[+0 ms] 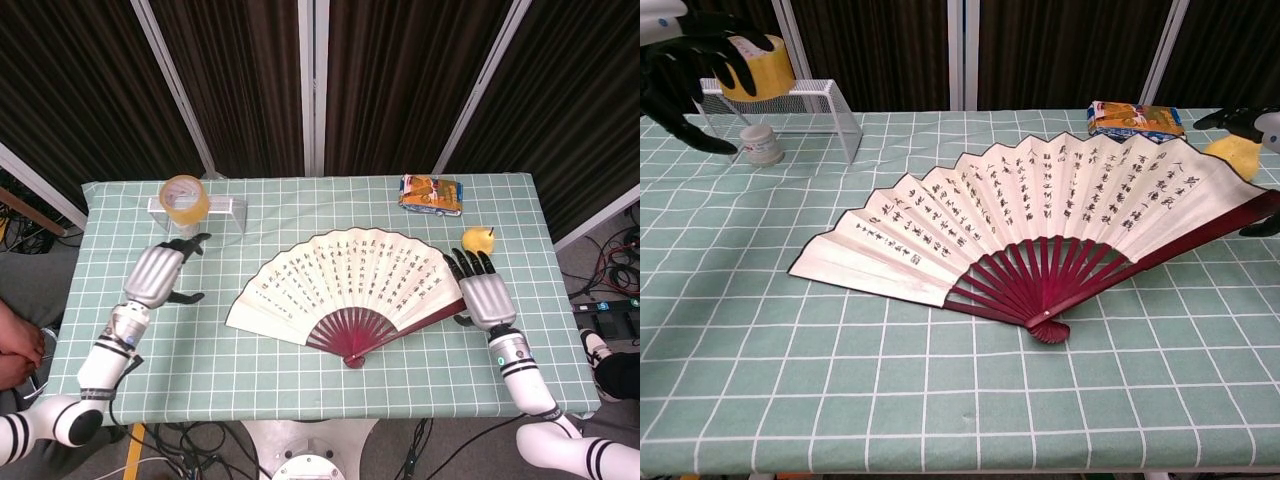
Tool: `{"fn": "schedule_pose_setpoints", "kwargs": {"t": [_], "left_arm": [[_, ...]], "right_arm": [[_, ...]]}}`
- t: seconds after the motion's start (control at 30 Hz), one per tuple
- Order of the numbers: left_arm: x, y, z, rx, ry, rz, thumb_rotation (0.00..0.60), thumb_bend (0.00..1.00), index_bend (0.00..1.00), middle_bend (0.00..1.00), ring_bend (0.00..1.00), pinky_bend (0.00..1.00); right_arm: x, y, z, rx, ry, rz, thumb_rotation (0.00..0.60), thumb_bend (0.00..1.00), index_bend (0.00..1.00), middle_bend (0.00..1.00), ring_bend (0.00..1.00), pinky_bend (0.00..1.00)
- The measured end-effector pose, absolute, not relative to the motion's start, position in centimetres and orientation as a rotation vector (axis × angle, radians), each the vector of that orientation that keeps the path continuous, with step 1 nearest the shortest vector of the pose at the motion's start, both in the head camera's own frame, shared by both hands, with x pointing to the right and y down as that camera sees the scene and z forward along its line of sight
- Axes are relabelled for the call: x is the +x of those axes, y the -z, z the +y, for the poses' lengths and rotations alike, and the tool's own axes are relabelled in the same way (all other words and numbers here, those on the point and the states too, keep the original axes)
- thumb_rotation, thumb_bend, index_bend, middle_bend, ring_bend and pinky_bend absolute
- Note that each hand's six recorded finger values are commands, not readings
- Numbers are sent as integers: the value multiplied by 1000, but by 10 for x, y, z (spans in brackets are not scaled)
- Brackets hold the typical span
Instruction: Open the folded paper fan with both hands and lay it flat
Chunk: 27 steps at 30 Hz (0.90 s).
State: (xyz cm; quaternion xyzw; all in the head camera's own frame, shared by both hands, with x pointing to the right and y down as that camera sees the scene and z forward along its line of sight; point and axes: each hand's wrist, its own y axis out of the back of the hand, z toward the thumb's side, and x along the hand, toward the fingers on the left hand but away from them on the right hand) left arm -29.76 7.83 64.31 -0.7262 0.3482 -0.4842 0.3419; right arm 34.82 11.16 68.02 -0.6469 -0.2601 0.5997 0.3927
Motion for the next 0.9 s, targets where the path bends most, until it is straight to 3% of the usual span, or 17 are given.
{"fn": "schedule_pose_setpoints", "kwargs": {"t": [0.17,0.33,0.53,0.77,0.9], "left_arm": [[-352,-648,79,-1823,1368,1008,600,0,141,324,299,406],[-393,-644,87,-1740,1433,1086,600,0,165,327,299,397],[-438,-626,105,-1581,1495,1135,600,0,208,332,299,375],[-481,-600,161,-1420,1588,1155,600,0,218,332,299,346],[-485,-587,196,-1390,1621,1162,600,0,225,331,299,333]], "right_arm": [[361,-669,108,-1673,-1576,-635,571,0,0,0,0,0],[365,-658,106,-1678,-1563,-672,600,17,0,0,0,0],[385,-615,105,-1570,-1453,-852,600,66,0,11,0,0],[431,-561,150,-1455,-1385,-1081,600,24,0,21,0,0],[445,-550,181,-1460,-1391,-1140,600,26,0,22,0,0]]}}
